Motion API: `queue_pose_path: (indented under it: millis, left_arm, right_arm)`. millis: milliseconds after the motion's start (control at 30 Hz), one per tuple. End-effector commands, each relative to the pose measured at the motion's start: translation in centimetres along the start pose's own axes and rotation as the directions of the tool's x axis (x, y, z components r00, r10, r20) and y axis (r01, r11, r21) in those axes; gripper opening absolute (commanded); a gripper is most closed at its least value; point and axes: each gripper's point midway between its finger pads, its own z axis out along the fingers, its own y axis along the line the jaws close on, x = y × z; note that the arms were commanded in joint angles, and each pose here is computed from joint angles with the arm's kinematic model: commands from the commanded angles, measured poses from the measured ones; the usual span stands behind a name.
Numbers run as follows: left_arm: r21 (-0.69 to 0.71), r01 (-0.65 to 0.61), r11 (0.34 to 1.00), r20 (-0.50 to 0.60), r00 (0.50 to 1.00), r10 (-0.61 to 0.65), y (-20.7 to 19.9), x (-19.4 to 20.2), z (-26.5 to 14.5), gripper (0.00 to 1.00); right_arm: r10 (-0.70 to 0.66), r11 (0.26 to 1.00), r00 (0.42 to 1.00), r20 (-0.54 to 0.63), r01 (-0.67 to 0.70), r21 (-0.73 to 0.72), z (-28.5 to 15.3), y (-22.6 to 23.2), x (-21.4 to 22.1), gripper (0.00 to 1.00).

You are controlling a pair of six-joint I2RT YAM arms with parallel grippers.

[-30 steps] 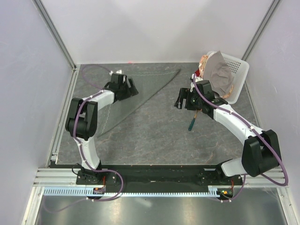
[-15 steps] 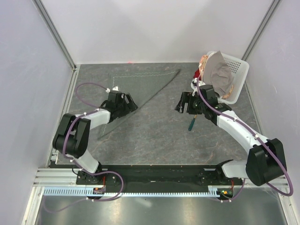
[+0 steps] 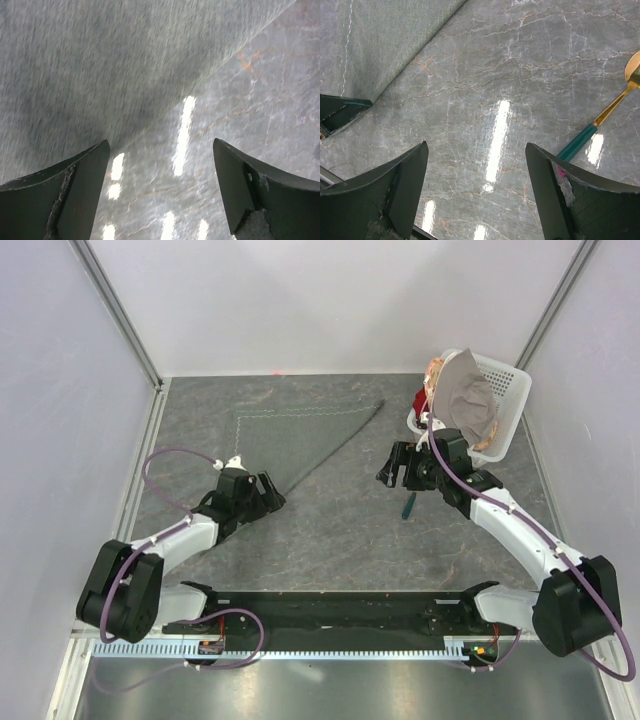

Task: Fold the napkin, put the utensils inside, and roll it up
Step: Fold the napkin

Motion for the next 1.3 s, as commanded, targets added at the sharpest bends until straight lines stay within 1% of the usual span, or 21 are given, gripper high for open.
queue_pose_path:
  millis: [0, 133, 200, 267, 367, 400, 467, 500, 567, 600, 633, 733, 800, 933, 1067, 1200, 1267]
  left_arm:
    - [-0.037, 0.018, 0.999, 0.010, 1.000, -0.018, 1.5, 1.1, -0.9, 0.92]
    - [-0.014, 0.017, 1.000, 0.006, 1.000, -0.017, 1.3, 2.0, -1.6, 0.92]
    - [0.028, 0.006, 1.000, 0.043, 0.999, -0.008, 0.1, 0.9, -2.2, 0.92]
    - [0.038, -0.015, 0.999, 0.054, 0.998, 0.013, -0.6, 0.1, -2.8, 0.92]
    - [0.087, -0.063, 0.994, 0.112, 0.992, 0.053, -3.2, -3.0, -3.8, 0.92]
    - [0.074, -0.074, 0.995, 0.107, 0.992, 0.066, -3.2, -3.2, -3.3, 0.92]
    - [0.056, -0.109, 0.992, 0.134, 0.986, 0.101, -3.4, -4.3, -2.4, 0.92]
    - [0.026, -0.113, 0.993, 0.101, 0.989, 0.110, -2.8, -3.7, -1.2, 0.92]
    - [0.036, -0.117, 0.992, 0.094, 0.989, 0.113, -3.2, -3.8, 0.0, 0.92]
    - [0.027, -0.113, 0.993, 0.067, 0.992, 0.111, -2.8, -3.0, 0.8, 0.92]
    - [0.042, -0.108, 0.993, 0.082, 0.991, 0.104, -3.1, -3.3, 1.0, 0.92]
    - [0.038, -0.082, 0.996, 0.079, 0.994, 0.079, -2.1, -1.9, 1.4, 0.92]
    - [0.030, -0.073, 0.997, 0.045, 0.996, 0.072, -1.2, -0.2, 1.4, 0.92]
    - [0.018, -0.067, 0.998, -0.007, 0.998, 0.067, 0.1, 3.3, 0.6, 0.92]
    - [0.032, -0.024, 0.999, -0.038, 0.999, 0.025, 0.2, 6.1, -0.6, 0.92]
    - [0.018, -0.025, 1.000, -0.068, 0.997, 0.026, 0.7, 7.8, -1.3, 0.92]
    - [0.030, -0.040, 0.999, -0.081, 0.996, 0.042, 0.2, 8.5, -1.7, 0.92]
  right_arm:
    - [0.012, 1.000, 1.000, 0.028, -0.012, -0.007, -1.1, 0.2, -0.1, 0.87]
    - [0.019, 1.000, 1.000, 0.024, -0.019, -0.002, -1.3, -0.1, 0.3, 0.88]
    - [0.019, 1.000, 1.000, 0.022, -0.019, -0.002, -1.3, -0.1, 0.4, 0.87]
    - [0.018, 1.000, 1.000, 0.018, -0.018, -0.001, -1.4, -0.1, 0.6, 0.88]
    - [0.018, 1.000, 1.000, 0.020, -0.018, 0.003, -1.6, -0.2, 0.6, 0.88]
    - [0.015, 1.000, 1.000, 0.023, -0.016, 0.004, -1.6, -0.2, 0.6, 0.88]
    - [0.017, 1.000, 1.000, 0.025, -0.017, 0.003, -1.7, -0.1, 0.5, 0.88]
    - [0.016, 1.000, 1.000, 0.021, -0.016, 0.003, -1.6, -0.2, 0.6, 0.88]
    - [0.015, 1.000, 1.000, 0.023, -0.015, 0.000, -1.6, -0.1, 0.4, 0.88]
    - [0.016, 1.000, 1.000, 0.025, -0.016, 0.000, -1.7, 0.0, 0.2, 0.88]
    - [0.013, 1.000, 1.000, 0.026, -0.013, 0.000, -1.7, 0.0, 0.2, 0.88]
    - [0.011, 1.000, 0.999, 0.034, -0.011, 0.005, -1.9, 0.0, 0.1, 0.88]
    - [0.011, 1.000, 0.999, 0.039, -0.011, 0.004, -2.1, 0.0, 0.0, 0.88]
    - [0.011, 1.000, 0.999, 0.040, -0.011, 0.004, -2.2, 0.0, 0.1, 0.88]
    - [0.014, 1.000, 0.999, 0.046, -0.015, 0.004, -2.4, 0.0, 0.0, 0.88]
    - [0.012, 1.000, 0.999, 0.045, -0.011, -0.003, -2.6, 0.2, 0.0, 0.88]
    - [0.009, 1.000, 0.999, 0.045, -0.009, 0.001, -2.6, 0.1, 0.0, 0.88]
